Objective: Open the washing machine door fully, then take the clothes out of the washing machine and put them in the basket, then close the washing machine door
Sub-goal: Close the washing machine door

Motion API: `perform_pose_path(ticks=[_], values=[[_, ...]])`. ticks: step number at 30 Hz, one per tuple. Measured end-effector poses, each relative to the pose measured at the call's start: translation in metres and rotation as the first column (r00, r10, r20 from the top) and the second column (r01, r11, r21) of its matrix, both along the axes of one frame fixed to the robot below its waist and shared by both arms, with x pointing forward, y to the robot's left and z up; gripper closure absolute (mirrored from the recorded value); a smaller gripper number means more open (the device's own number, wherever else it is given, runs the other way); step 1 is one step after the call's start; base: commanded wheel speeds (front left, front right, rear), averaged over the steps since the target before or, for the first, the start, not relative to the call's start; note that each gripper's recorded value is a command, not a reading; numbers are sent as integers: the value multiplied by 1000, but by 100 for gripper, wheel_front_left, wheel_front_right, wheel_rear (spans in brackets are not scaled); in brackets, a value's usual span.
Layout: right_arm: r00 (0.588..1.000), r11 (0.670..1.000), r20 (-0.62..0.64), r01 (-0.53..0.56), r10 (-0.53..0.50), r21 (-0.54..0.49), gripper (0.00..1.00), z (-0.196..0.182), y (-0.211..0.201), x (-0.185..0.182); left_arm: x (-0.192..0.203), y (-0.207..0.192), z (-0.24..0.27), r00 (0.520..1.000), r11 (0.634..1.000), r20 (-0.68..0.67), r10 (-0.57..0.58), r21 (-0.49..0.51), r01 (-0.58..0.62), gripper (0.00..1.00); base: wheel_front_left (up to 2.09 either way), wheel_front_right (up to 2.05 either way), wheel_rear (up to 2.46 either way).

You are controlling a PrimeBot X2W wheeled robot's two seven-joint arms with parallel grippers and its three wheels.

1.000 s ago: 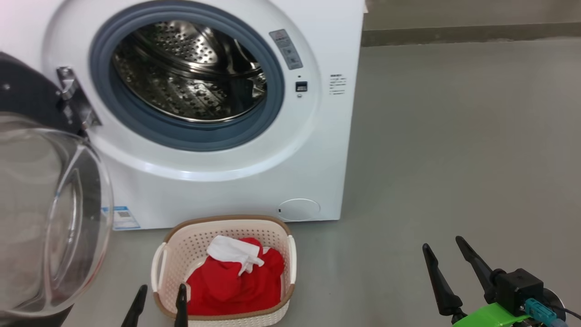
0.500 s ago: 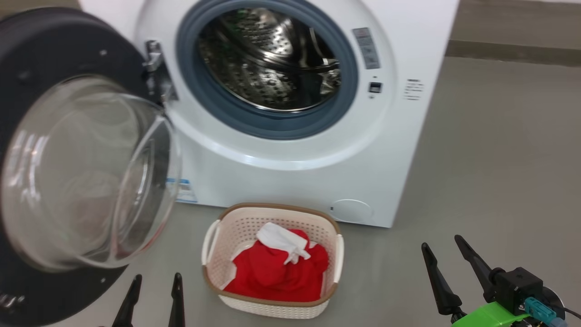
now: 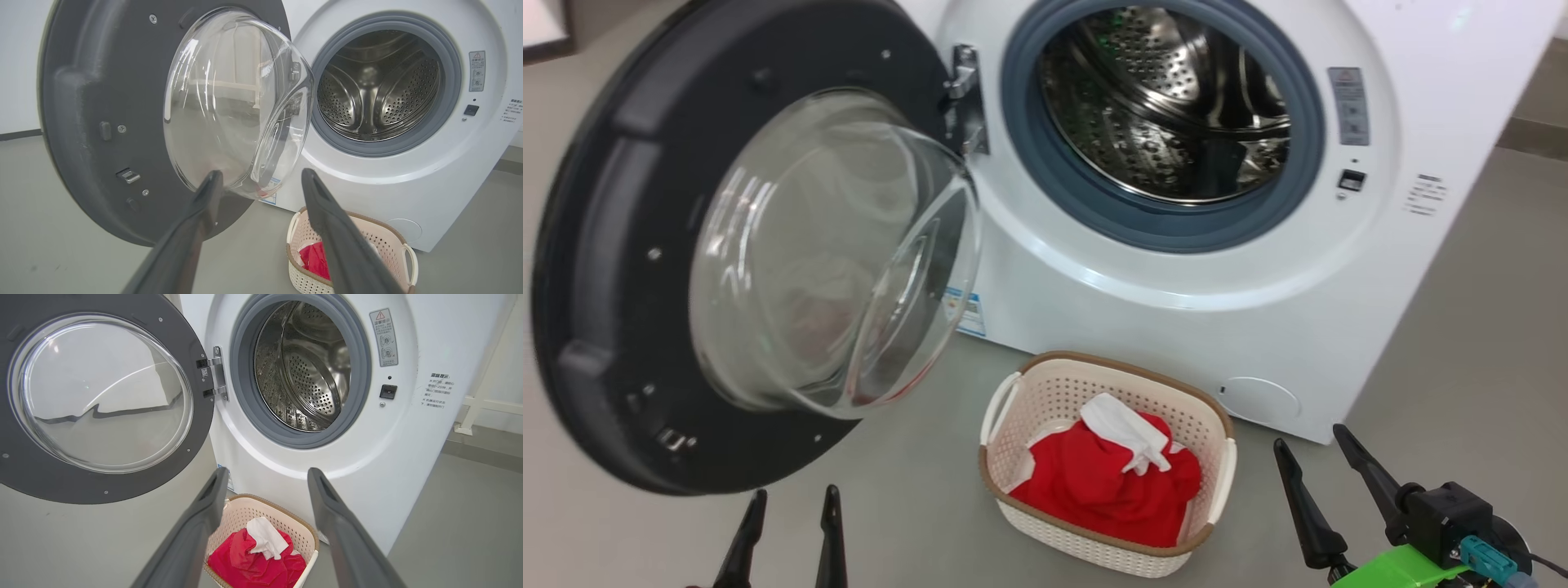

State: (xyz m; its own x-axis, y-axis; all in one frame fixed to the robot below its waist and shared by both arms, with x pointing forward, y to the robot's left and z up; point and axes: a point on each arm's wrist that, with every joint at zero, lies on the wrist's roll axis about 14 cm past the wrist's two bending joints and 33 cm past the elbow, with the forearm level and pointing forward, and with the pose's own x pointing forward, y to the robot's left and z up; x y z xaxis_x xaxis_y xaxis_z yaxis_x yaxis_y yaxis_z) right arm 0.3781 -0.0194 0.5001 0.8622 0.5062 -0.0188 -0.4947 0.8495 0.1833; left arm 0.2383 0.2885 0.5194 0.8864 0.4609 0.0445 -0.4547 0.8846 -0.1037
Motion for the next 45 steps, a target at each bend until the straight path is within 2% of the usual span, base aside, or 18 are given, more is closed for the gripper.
perform_pose_path(ticks=[9,27,28,29,30,36,39,42,45], values=[[997,997,-2,-72,72,1,0,0,25,-2,-20,13,1,998,998,5,68,-6,-68,0,0,0,0],[997,997,4,-80,80,1,0,3,27,-3,-23,13,1,997,997,11,73,-11,-73,0,0,0,0],[997,997,5,-80,80,1,0,3,27,-3,-23,12,1,997,997,11,72,-11,-72,2,0,0,0],[997,997,5,-80,80,1,0,3,27,-3,-23,12,1,997,997,12,71,-12,-71,59,0,0,0],[997,997,5,-80,80,1,0,3,27,-3,-23,12,1,997,997,13,71,-15,-71,100,0,0,0],[997,997,8,-80,80,2,0,4,27,-3,-22,11,3,997,997,30,66,-39,-65,100,0,0,0],[997,997,9,-80,80,3,0,4,27,-2,-21,9,13,995,998,86,52,-48,-48,100,0,0,0],[997,997,5,-81,81,1,0,4,28,-1,-20,7,33,975,990,215,49,-142,-18,100,0,0,0],[997,997,4,-80,80,0,0,4,28,-1,-22,11,57,926,967,371,65,-253,34,100,0,0,0]])
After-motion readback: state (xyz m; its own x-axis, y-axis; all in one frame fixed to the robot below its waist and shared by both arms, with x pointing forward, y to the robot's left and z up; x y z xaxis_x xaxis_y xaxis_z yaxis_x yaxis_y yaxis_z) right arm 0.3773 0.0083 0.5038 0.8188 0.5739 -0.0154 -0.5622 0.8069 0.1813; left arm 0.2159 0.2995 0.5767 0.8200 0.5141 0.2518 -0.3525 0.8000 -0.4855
